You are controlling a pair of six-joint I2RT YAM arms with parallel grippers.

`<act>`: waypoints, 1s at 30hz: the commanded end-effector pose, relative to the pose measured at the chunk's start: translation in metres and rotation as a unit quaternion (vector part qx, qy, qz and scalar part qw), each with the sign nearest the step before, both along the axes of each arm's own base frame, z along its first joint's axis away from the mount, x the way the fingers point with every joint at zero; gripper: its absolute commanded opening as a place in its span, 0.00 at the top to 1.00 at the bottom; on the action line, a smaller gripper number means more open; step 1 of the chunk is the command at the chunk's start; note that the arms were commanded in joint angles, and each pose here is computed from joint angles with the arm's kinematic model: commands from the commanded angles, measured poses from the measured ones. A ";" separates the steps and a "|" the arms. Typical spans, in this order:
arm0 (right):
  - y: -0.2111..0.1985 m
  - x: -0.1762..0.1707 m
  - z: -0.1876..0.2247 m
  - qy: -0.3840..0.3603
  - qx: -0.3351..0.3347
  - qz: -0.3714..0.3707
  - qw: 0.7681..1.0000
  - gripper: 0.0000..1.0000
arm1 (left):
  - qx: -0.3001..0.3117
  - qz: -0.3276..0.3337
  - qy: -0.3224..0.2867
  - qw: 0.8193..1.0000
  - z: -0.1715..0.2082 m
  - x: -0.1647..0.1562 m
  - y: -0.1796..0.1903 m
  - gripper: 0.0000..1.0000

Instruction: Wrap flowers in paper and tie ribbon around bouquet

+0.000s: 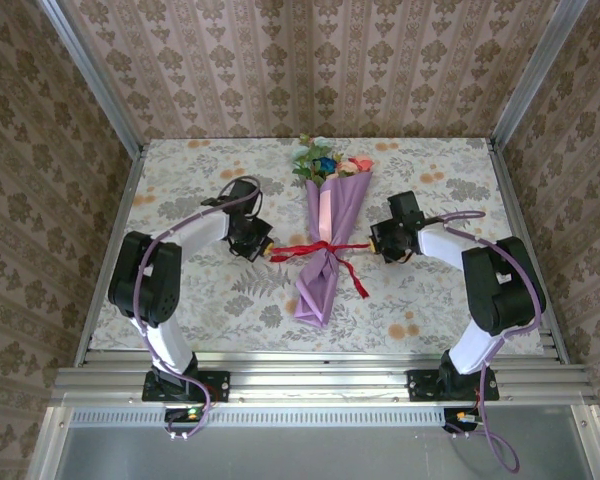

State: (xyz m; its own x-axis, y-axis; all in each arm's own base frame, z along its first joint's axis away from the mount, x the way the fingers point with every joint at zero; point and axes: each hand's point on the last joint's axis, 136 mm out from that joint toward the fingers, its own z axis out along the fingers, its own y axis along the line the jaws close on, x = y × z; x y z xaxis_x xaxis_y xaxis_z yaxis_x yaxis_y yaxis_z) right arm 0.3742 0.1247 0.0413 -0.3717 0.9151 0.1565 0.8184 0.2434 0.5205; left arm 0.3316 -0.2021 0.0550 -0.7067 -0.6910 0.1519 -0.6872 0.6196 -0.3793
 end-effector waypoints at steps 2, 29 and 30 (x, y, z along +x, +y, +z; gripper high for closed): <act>-0.017 0.002 0.003 -0.013 -0.027 -0.009 1.000 1.00 | 0.016 0.000 0.000 1.000 0.002 -0.006 0.015 1.00; -0.002 0.002 0.005 -0.015 -0.006 0.014 1.000 1.00 | -0.042 0.053 0.044 0.997 0.007 -0.017 -0.031 0.29; -0.002 0.002 0.005 -0.015 -0.006 0.014 1.000 1.00 | -0.041 0.063 0.048 0.996 0.005 -0.017 -0.033 0.30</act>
